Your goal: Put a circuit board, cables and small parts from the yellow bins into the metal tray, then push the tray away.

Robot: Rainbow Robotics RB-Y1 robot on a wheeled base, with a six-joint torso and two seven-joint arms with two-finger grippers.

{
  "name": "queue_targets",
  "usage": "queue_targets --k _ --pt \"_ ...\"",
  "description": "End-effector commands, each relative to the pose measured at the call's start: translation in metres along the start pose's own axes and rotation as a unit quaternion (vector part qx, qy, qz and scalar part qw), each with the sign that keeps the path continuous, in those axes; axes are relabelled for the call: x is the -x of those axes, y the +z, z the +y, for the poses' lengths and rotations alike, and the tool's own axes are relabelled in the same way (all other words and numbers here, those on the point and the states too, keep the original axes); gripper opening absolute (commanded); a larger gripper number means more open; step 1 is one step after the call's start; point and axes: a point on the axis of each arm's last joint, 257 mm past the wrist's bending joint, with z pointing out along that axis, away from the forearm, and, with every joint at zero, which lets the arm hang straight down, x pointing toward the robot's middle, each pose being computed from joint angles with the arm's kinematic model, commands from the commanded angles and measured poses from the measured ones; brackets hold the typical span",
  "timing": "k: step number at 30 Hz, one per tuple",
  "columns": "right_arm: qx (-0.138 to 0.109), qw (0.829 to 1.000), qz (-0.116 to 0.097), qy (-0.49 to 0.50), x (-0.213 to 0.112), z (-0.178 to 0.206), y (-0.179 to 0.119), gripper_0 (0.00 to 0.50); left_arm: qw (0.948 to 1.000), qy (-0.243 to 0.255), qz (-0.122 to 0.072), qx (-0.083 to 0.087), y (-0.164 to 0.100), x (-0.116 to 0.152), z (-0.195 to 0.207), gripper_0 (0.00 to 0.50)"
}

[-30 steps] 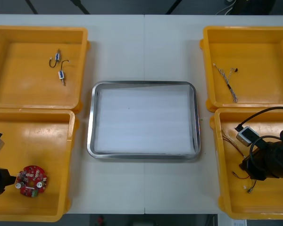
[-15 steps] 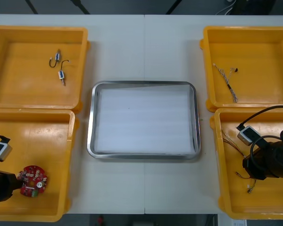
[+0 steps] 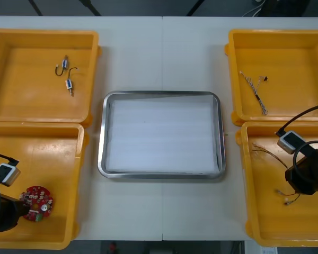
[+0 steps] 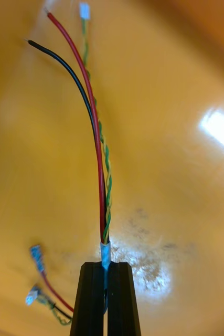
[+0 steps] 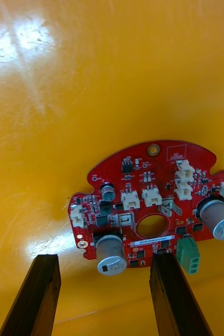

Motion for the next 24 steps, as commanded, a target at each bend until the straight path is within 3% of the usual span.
queue_targets --k 1,14,17,24 --pt "0.014 0.999 -0.032 0.009 0.021 -0.006 -0.030 0.000 0.9981 0.061 0.003 -0.010 0.004 -0.013 -0.015 0.500" --pt "0.070 0.997 -0.020 0.037 0.021 -0.011 -0.086 0.000 0.9964 0.084 -0.007 0.009 0.014 -0.014 -0.010 0.500" --pt "0.076 0.996 -0.015 0.035 0.023 -0.012 -0.097 0.000 0.9960 0.088 -0.006 0.018 0.016 -0.014 -0.004 0.500" --pt "0.066 0.997 -0.009 0.027 0.029 -0.021 -0.114 0.000 0.9963 0.084 -0.004 0.019 0.016 -0.016 -0.003 0.500"
